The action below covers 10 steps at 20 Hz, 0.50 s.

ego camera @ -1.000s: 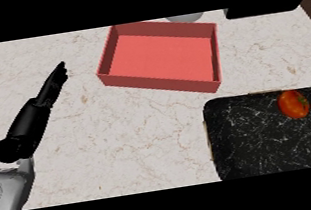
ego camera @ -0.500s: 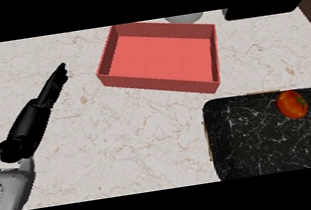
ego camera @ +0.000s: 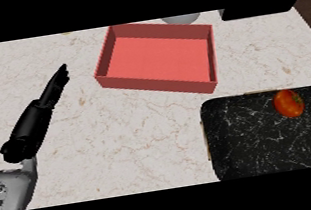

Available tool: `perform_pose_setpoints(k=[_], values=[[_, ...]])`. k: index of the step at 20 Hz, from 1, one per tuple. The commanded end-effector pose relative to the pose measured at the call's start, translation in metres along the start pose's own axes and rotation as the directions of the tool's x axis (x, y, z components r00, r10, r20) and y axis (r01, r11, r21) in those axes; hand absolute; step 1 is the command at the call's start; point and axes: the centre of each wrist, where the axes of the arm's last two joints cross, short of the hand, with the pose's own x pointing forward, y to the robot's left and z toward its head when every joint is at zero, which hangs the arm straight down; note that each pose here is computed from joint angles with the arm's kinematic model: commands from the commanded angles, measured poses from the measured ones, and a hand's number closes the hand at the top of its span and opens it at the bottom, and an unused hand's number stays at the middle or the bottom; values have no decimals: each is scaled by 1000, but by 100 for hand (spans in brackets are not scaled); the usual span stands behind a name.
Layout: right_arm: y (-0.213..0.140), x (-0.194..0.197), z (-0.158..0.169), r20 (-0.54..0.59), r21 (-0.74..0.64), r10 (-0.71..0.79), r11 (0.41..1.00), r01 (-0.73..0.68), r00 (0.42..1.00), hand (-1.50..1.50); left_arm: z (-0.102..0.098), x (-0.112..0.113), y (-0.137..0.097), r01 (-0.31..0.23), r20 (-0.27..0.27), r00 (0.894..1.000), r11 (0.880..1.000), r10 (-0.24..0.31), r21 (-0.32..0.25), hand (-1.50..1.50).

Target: Pick the tomato from the tray and place it in the cardboard box

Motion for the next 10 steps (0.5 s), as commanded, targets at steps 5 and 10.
perform_pose_setpoints(k=[5, 10], values=[[23, 28, -20, -41, 71, -16, 997, 19, 999, -150, 2, -10, 9, -2, 10, 1000, 1000, 2, -1, 0], [34, 24, -22, -107, 39, 34, 999, -30, 994, -150, 4, -14, 4, -8, 17, 1000, 1000, 9, -5, 0]])
